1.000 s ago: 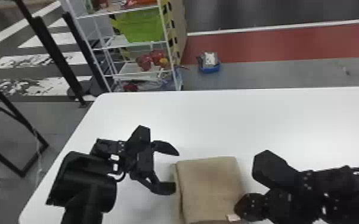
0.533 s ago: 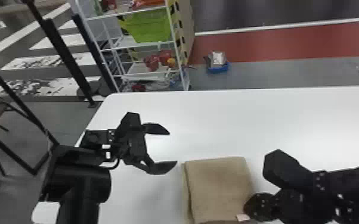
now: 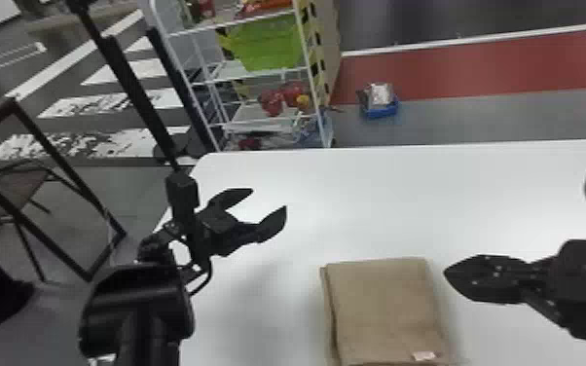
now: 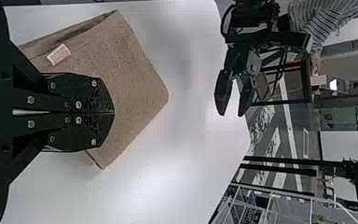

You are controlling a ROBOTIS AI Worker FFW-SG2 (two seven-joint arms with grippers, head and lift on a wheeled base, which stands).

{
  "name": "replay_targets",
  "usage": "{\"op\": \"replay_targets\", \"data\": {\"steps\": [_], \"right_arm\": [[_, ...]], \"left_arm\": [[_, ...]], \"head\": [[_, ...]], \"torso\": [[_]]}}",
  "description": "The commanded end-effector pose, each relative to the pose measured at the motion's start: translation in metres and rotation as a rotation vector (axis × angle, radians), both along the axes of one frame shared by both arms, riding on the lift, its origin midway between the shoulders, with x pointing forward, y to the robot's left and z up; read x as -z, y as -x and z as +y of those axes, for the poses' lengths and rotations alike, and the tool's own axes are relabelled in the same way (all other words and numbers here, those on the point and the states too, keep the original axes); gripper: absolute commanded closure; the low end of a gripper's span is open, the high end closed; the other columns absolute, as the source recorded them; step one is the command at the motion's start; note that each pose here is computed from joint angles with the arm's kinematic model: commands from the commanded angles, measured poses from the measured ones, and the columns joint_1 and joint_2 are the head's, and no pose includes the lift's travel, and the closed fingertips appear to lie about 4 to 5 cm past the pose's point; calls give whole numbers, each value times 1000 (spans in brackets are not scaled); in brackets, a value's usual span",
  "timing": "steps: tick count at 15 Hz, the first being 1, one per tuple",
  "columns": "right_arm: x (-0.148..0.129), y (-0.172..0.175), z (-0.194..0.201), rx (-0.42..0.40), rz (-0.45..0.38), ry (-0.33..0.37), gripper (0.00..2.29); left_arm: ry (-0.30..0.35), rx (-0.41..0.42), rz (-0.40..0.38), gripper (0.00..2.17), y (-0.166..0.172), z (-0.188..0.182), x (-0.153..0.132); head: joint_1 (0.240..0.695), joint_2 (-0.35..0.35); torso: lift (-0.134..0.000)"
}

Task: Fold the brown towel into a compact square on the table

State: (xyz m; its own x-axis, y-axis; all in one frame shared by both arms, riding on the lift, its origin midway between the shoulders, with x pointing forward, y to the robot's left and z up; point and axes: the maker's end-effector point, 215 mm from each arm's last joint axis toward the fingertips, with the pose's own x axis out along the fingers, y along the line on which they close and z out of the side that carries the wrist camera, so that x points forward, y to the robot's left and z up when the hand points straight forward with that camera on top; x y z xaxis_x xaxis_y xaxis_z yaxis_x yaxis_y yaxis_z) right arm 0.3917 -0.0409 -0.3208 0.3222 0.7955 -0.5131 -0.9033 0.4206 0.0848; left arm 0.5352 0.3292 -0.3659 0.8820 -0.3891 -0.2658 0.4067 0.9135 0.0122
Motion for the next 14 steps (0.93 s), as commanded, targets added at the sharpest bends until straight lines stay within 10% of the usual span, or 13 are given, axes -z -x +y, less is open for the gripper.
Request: {"op": "replay_targets", "data": {"steps": [1, 3, 7, 14], "right_arm": [[15, -1, -25, 128, 25, -52, 687], [21, -24, -57, 302, -23, -73, 49], [16, -67, -125, 645, -268, -43, 49], [5, -49, -187, 777, -554, -155, 66]], "left_arm": [[98, -32, -14, 39, 6, -13, 5], [147, -66, -25, 39, 9, -24, 10], [196, -166, -83, 43, 25, -13, 5], [185, -271, -56, 43, 56, -11, 31]], "head": [[695, 340], [695, 304], [695, 207], [695, 140]], "torso": [[-134], [-134], [-134], [-134]]}}
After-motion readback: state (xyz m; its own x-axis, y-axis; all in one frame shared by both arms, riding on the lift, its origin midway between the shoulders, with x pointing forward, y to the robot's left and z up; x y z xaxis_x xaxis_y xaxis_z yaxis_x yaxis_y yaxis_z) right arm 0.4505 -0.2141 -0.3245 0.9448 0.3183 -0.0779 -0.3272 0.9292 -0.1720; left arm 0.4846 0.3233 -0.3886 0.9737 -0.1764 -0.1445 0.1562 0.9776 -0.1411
